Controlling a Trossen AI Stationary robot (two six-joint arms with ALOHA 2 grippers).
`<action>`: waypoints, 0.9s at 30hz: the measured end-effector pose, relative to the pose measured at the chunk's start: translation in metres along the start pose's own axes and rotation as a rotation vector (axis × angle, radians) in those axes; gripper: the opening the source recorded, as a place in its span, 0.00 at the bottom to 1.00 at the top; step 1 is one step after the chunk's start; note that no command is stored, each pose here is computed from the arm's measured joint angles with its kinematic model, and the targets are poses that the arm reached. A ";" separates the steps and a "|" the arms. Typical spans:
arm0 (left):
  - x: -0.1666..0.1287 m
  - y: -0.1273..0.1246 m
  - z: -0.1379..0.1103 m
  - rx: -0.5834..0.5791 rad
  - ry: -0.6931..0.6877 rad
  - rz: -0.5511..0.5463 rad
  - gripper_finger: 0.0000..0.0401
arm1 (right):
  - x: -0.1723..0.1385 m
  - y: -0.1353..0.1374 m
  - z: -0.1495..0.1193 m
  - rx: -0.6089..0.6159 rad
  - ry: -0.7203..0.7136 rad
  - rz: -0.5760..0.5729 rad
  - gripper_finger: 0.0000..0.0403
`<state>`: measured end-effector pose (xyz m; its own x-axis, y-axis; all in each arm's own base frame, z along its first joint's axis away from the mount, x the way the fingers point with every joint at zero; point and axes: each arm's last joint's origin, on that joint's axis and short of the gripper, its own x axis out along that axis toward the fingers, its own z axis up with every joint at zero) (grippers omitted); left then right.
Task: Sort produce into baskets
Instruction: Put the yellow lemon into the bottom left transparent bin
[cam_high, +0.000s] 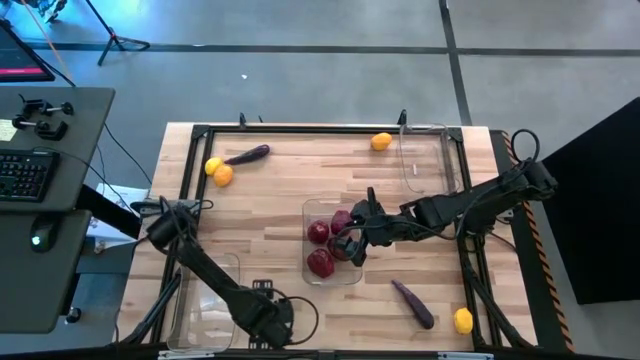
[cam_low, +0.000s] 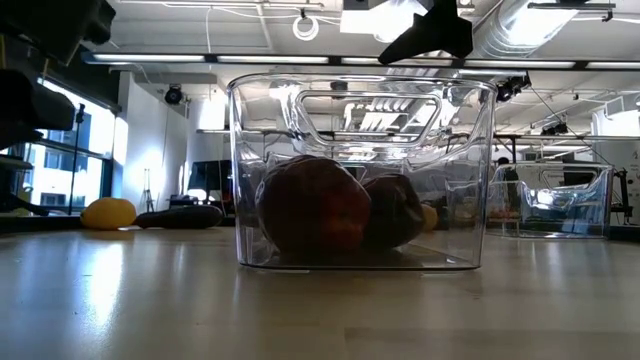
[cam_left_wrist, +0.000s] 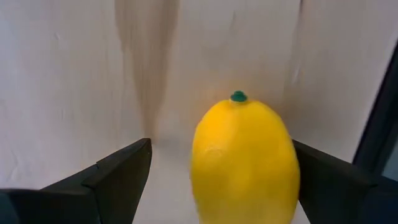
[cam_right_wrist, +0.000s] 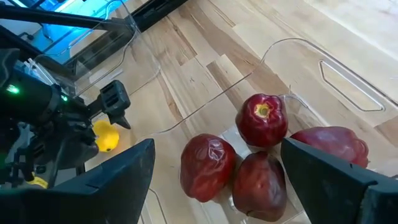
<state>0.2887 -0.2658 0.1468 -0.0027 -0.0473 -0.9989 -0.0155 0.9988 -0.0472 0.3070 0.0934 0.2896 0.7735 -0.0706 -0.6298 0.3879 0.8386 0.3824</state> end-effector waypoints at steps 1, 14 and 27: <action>0.002 0.001 0.001 -0.002 0.006 0.001 0.83 | 0.000 0.000 0.000 0.000 0.000 0.000 0.84; -0.114 0.049 -0.023 -0.087 -0.236 0.095 0.38 | 0.000 0.000 0.000 0.002 0.002 -0.002 0.84; -0.152 0.050 -0.103 -0.458 -0.230 0.021 0.44 | 0.000 -0.002 -0.002 -0.008 0.007 -0.028 0.84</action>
<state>0.1853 -0.2101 0.2969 0.2111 0.0291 -0.9770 -0.4546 0.8878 -0.0717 0.3054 0.0925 0.2877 0.7585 -0.0905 -0.6454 0.4055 0.8408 0.3587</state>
